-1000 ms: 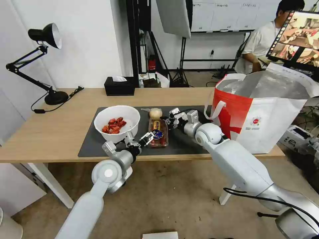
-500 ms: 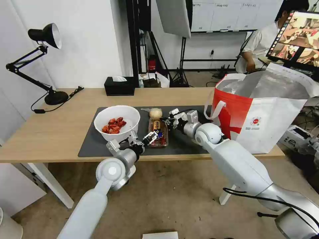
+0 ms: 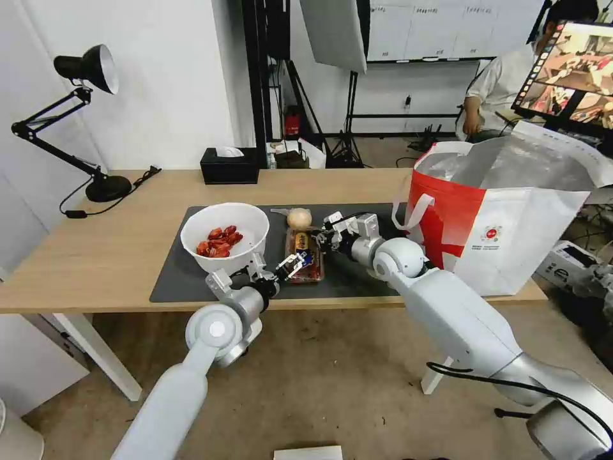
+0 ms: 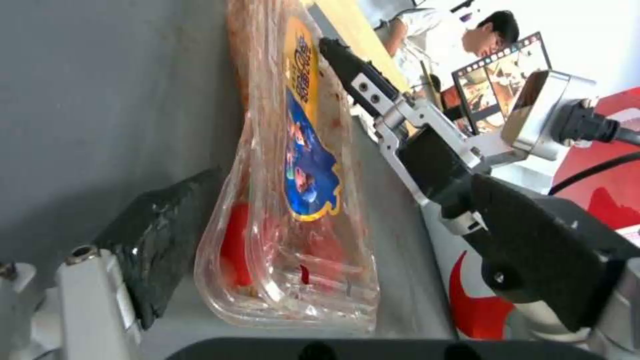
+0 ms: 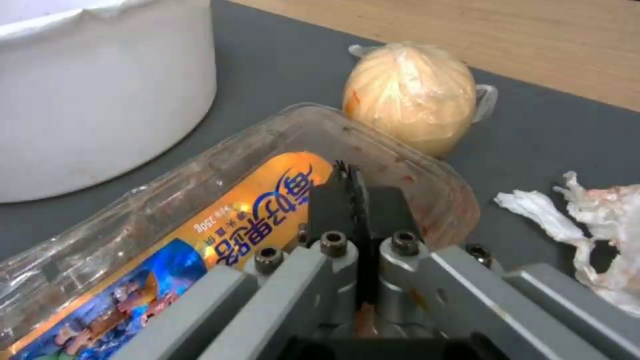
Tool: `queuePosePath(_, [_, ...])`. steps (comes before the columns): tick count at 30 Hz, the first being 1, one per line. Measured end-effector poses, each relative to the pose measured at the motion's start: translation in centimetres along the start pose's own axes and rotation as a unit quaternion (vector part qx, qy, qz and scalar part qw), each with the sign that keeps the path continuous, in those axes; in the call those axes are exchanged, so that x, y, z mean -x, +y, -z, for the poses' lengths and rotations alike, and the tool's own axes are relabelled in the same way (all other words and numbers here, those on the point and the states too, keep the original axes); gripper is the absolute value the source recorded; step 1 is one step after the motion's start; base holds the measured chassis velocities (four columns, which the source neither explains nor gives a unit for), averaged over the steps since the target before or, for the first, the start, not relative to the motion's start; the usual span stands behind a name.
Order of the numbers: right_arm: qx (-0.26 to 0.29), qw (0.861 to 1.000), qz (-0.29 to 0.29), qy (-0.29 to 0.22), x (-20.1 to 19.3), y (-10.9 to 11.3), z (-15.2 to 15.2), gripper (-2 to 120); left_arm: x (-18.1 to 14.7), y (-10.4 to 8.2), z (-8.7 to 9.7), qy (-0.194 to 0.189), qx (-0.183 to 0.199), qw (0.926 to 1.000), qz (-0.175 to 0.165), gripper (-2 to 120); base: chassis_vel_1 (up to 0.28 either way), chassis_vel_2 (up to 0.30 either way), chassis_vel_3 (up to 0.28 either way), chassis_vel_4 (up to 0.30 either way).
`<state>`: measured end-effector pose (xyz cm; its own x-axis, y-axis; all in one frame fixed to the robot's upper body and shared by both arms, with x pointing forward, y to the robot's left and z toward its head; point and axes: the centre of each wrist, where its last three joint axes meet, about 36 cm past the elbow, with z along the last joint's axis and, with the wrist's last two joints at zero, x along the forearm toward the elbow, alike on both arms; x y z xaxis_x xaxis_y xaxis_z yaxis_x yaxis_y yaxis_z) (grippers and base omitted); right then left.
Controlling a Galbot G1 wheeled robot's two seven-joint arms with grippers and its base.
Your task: Pick up the trash from the table and place it into the takeout bag.
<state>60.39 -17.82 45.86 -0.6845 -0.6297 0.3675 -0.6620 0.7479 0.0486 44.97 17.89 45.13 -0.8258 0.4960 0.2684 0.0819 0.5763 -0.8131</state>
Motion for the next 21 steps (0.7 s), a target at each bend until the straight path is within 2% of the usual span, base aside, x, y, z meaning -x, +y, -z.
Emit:
queuePosePath(13, [0.002, 1.0, 0.0, 0.0, -0.13, 0.0, -0.02, 0, 0.05, -0.1, -0.01, 0.005, 0.004, 0.9999, 0.009, 100, 0.0, 0.0, 0.0, 0.0])
queuePosePath(14, [0.001, 1.0, 0.0, 0.0, -0.2, -0.01, -0.02, 0, 0.12, -0.17, -0.06, 0.009, 0.005, 0.9998, 0.019, 91, 0.0, 0.0, 0.0, 0.0])
queuePosePath(16, [0.001, 1.0, 0.001, 0.0, -0.23, 0.06, -0.08, 0, 0.18, -0.19, -0.13, 0.011, 0.005, 0.9996, 0.026, 80, 0.0, 0.0, 0.0, 0.0])
queuePosePath(19, [0.001, 1.0, 0.001, 0.0, -0.25, 0.08, -0.09, 0, 0.19, -0.19, -0.13, 0.011, 0.005, 0.9996, 0.027, 77, 0.0, 0.0, 0.0, 0.0])
queuePosePath(20, [0.001, 1.0, 0.001, -0.001, -0.25, 0.09, -0.08, 0, 0.19, -0.19, -0.13, 0.011, 0.005, 0.9995, 0.028, 69, 0.0, 0.0, 0.0, 0.0])
queuePosePath(21, [0.001, 1.0, 0.001, -0.001, -0.25, 0.09, -0.08, 0, 0.19, -0.19, -0.13, 0.011, 0.005, 0.9995, 0.028, 69, 0.0, 0.0, 0.0, 0.0])
